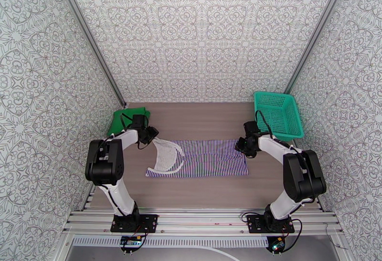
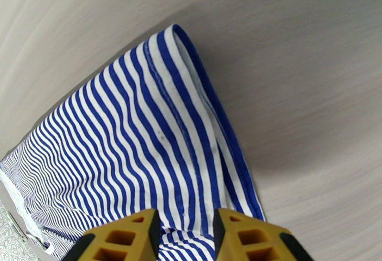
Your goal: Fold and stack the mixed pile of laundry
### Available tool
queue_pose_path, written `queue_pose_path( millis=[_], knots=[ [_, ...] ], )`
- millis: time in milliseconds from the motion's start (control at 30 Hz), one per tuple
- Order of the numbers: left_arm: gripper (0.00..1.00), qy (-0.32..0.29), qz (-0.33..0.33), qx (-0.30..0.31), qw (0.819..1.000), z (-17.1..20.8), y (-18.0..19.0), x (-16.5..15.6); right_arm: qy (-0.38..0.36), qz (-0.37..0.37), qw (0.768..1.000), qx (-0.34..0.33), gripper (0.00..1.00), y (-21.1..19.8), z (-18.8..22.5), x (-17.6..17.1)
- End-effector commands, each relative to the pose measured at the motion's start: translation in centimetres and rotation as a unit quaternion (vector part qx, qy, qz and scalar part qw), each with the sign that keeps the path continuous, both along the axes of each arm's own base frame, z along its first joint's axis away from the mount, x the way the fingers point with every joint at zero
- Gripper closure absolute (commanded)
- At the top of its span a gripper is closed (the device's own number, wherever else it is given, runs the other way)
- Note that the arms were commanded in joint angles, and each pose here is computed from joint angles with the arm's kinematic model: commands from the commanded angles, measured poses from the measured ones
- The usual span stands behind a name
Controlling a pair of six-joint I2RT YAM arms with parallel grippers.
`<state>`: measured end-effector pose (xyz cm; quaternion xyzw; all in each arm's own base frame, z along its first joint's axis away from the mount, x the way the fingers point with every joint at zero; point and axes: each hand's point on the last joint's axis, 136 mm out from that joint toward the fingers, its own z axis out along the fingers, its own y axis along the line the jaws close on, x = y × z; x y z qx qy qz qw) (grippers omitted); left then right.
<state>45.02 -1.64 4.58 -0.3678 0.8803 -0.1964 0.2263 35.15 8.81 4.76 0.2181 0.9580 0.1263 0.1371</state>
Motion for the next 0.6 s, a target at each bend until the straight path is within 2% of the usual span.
queue_pose_path(
  millis=[0, 133, 200, 333, 567],
  knots=[
    [0.77, 0.007, 0.008, 0.005, 1.000, -0.2, 0.6, 0.0, -0.013, 0.007, 1.000, 0.005, 0.64, 0.4, 0.6, 0.8],
    [0.96, 0.002, 0.007, 0.009, 1.000, 0.2, 0.6, -0.6, -0.012, 0.007, 1.000, 0.005, 0.64, 0.4, 0.5, 0.9],
    [1.00, -0.005, 0.006, 0.011, 1.000, 0.6, 0.7, -0.7, -0.014, 0.007, 1.000, 0.006, 0.64, 0.4, 0.6, 1.0],
    [1.00, -0.018, 0.005, 0.015, 1.000, 1.3, 0.7, -1.4, -0.017, 0.007, 1.000, 0.008, 0.64, 0.5, 0.7, 1.1],
    [1.00, -0.074, 0.003, 0.008, 0.997, 3.6, 0.5, -2.7, -0.017, 0.006, 1.000, 0.006, 0.64, 0.4, 0.7, 0.9]
  ],
)
